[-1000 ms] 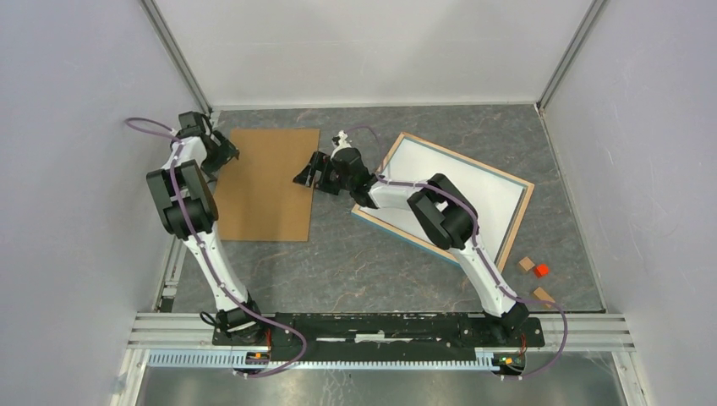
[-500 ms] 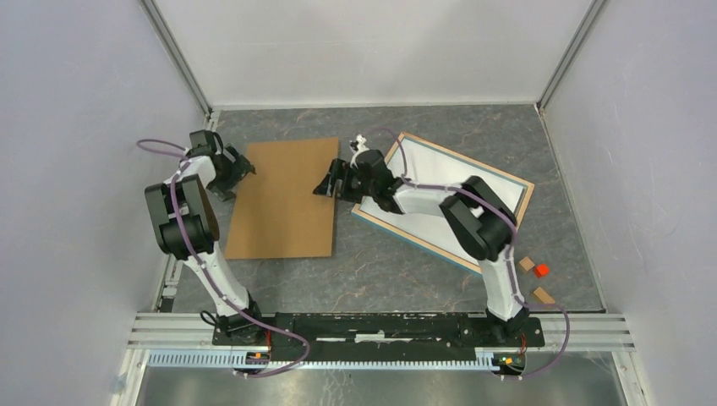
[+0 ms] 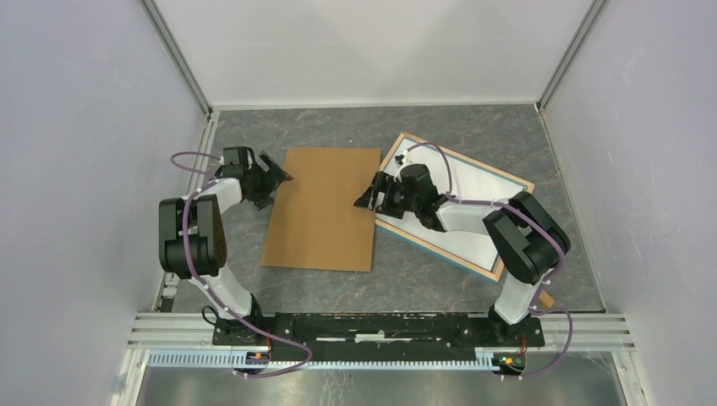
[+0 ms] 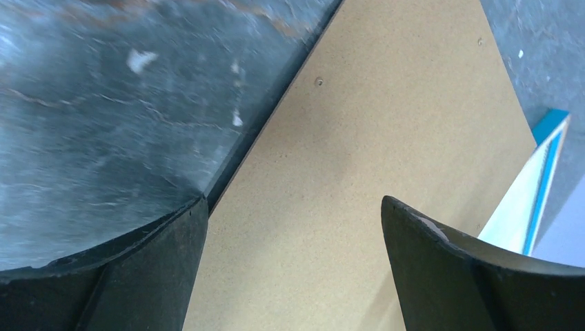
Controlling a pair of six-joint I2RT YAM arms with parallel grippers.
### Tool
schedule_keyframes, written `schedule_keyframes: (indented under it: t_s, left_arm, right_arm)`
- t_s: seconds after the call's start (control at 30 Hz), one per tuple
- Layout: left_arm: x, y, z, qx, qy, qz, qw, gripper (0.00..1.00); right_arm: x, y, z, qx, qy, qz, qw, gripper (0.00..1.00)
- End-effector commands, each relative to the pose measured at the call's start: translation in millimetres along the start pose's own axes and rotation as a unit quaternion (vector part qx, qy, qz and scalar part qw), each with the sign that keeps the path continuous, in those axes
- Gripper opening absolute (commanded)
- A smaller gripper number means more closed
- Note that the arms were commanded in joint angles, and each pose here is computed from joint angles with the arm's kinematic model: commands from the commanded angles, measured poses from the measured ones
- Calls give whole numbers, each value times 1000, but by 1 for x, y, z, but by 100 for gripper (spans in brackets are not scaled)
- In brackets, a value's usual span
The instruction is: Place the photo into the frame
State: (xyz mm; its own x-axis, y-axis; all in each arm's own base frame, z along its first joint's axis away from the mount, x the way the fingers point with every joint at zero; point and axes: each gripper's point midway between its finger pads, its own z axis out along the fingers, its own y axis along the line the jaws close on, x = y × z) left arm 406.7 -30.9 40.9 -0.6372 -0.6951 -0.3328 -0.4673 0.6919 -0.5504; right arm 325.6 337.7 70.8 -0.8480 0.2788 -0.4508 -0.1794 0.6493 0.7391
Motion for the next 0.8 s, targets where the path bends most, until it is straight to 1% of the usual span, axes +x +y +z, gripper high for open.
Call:
schedule_keyframes:
  t_s: [0.0,0.17,0.3,0.5,0.63,0.67,0.77]
  left_arm:
    - [82,-18,-7,41,140,-64,987,100]
    - [94,-6,-6,34,146,-60,987,100]
    - [105,0,-6,37,150,-73,985,100]
    - [101,3,-5,25,140,-69,987,100]
    - [101,7,-6,18,137,-69,988,100]
    - [102,7,-6,18,137,-69,988,100]
    - [104,6,-6,22,140,-72,987,100]
  right_arm:
    - [-16,35,-20,-76,-15,-50,996,89]
    - [-17,-5,-38,-35,0,-76,996,89]
    - [-16,-24,-44,-25,16,-81,996,89]
    - [-20,-38,-53,-31,10,-78,996,89]
    - [-28,-53,-60,-20,3,-68,997,88]
    - [-28,-56,-60,-20,4,-66,998,88]
    - [-26,-51,-55,-43,14,-66,997,82]
